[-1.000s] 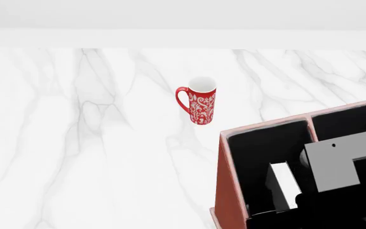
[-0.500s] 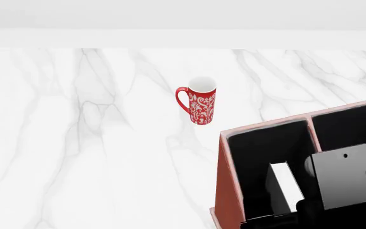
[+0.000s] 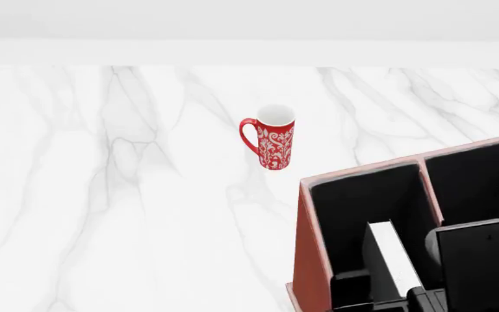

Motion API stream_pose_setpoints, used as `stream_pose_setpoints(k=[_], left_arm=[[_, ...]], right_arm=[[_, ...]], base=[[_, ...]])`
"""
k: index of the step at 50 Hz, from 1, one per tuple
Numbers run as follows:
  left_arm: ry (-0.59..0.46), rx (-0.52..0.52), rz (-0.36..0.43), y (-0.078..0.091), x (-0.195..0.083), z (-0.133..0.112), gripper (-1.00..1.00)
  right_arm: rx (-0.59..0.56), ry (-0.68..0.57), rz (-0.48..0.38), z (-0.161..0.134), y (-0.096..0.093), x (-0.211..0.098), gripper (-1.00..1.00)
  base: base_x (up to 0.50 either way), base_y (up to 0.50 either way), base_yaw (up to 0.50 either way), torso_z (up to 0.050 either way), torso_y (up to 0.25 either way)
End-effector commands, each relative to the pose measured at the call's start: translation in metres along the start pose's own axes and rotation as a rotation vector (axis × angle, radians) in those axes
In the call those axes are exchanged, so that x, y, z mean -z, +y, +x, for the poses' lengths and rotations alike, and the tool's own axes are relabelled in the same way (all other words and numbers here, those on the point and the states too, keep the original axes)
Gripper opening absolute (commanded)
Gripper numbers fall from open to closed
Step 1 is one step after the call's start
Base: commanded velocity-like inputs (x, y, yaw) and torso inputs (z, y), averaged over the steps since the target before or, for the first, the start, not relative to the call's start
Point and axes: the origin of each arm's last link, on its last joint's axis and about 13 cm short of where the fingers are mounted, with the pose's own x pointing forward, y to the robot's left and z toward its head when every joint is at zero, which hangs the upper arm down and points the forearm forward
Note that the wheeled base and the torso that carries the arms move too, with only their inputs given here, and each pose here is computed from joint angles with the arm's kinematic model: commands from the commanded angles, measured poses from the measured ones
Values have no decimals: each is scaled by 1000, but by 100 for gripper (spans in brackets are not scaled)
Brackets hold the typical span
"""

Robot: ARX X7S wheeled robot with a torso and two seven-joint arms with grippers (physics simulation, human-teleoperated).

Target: Pick up the book and place it in the left compartment of the caddy.

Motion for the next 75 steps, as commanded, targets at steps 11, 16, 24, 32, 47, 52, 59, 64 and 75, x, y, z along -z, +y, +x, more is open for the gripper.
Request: stream_pose_setpoints(k=[11,16,24,32,47,52,59,64,75], left_arm=[[-15,30,6,-4,2,2,100],[-15,28,8,-3,3,3,100],[-18,30,11,-4,3,1,100],[-21,31,14,-4,2,0,100],[-32,32,15,-4,1,-2,100],[-33,32,20,-3,1,-3,100],[-41,37,16,-4,-1,-6,100],[-49,40,16,-3,-2,-8,100],[-48,40,21,-4,-2,-9,100]], right_arm=[[46,-108,-4,-20,9,1,100],[53,-128,5,-23,10,2,100],[79,-150,-4,-24,11,4,100],[104,-194,-8,-31,14,5,100],[123,-258,-25,-40,21,11,100],[124,-269,-20,-41,22,14,100],[121,-306,-26,-43,25,16,100],[117,-331,-26,-49,28,18,100],[133,-382,-24,-57,32,19,100]], base=[[0,0,0,0,0],[0,0,0,0,0],[0,0,0,0,0],[0,0,0,0,0],[0,0,0,0,0],[0,0,0,0,0],[0,0,0,0,0],[0,0,0,0,0],[0,0,0,0,0]])
